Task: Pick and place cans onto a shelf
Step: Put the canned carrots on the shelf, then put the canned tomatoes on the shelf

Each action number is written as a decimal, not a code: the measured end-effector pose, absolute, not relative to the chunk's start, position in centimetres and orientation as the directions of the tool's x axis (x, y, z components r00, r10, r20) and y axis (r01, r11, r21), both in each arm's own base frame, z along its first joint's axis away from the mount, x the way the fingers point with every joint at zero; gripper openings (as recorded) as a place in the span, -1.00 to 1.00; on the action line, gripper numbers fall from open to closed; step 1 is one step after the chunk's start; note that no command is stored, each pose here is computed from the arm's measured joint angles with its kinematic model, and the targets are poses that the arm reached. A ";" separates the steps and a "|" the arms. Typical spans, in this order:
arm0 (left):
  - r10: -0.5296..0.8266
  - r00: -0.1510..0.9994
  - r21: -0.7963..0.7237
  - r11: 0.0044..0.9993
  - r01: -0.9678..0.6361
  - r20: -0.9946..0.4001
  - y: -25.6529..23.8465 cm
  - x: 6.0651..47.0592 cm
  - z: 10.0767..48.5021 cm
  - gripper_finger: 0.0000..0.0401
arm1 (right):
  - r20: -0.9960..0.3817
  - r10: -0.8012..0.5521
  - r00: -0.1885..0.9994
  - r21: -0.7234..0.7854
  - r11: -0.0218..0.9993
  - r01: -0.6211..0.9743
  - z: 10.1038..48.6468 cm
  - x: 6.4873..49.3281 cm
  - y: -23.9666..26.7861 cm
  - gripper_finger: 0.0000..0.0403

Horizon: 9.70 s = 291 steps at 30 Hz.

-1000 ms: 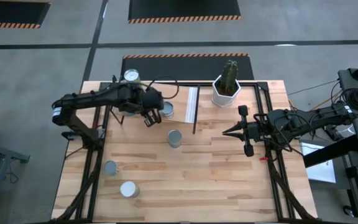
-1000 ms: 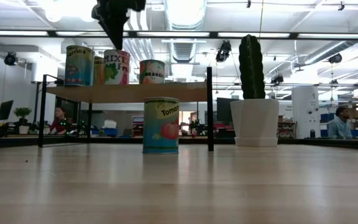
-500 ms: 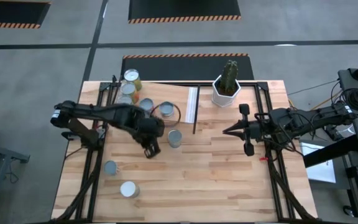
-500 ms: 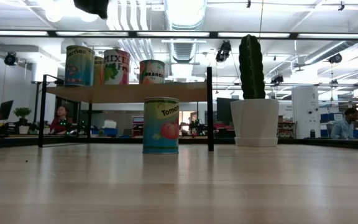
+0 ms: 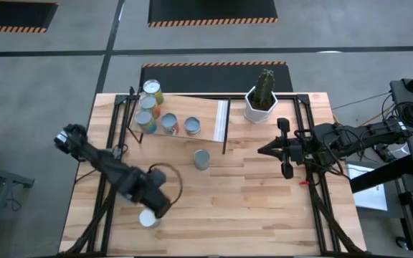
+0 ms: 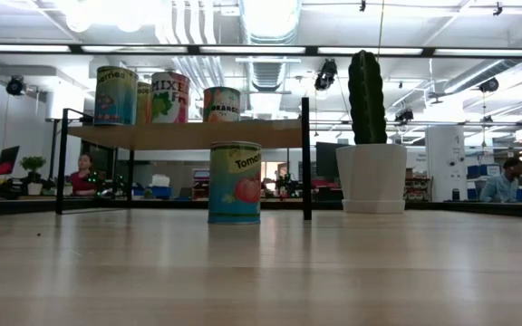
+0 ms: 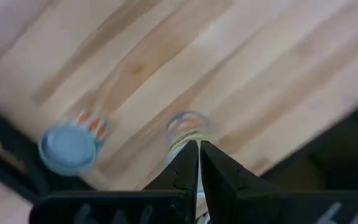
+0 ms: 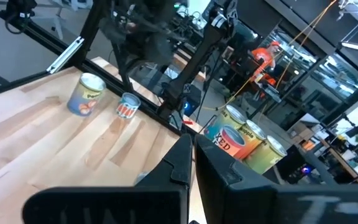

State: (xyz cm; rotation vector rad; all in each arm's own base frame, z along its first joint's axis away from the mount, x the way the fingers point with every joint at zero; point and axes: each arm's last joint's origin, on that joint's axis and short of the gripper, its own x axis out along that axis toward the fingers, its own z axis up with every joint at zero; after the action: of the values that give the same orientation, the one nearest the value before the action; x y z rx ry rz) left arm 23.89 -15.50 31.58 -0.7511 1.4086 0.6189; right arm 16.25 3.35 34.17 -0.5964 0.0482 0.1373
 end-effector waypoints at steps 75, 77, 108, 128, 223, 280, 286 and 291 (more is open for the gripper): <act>0.169 -0.090 0.116 0.155 -0.981 -0.982 -15.4 12.2 18.3 0.67 | -0.111 0.116 0.987 -0.499 0.852 -0.156 33.8 16.8 3.5 -0.96; 0.168 -0.089 0.116 0.155 -0.981 -0.982 -15.4 12.2 18.3 0.59 | -0.111 0.116 0.987 -0.499 0.852 -0.156 33.8 16.8 3.5 -0.95; 0.150 0.396 -0.250 0.564 -0.787 -0.906 -16.3 17.8 33.2 0.36 | -0.111 0.115 0.987 -0.500 0.852 -0.155 33.8 16.8 3.5 -0.96; 0.492 0.672 -0.075 0.774 -0.629 -0.553 -5.4 23.7 44.6 0.36 | -0.111 0.115 0.987 -0.500 0.852 -0.155 33.8 16.8 3.5 -0.96; 0.387 0.121 0.193 0.678 -0.710 -0.914 14.1 36.2 33.9 0.36 | -0.144 0.111 0.983 -0.546 0.820 -0.173 33.5 16.7 3.4 -0.96; 0.143 0.398 0.166 0.986 0.024 -0.906 -5.9 37.8 36.4 0.27 | -0.158 0.060 0.986 -0.548 0.825 -0.139 33.3 16.7 3.3 -0.96; 0.176 0.372 0.208 0.977 0.047 -0.912 -7.3 37.3 34.1 0.27 | -0.158 0.060 0.986 -0.544 0.828 -0.138 33.3 16.7 3.3 -0.96; 0.153 0.491 0.195 0.980 0.037 -0.858 -7.6 35.1 34.0 0.27 | -0.158 0.060 0.986 -0.544 0.828 -0.138 33.4 16.7 3.3 -0.96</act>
State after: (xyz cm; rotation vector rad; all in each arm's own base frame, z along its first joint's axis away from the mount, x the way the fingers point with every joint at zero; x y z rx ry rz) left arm 35.08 -7.57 34.00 0.1974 1.0576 0.0708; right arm 16.69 3.30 33.35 -0.5869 0.1358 0.1054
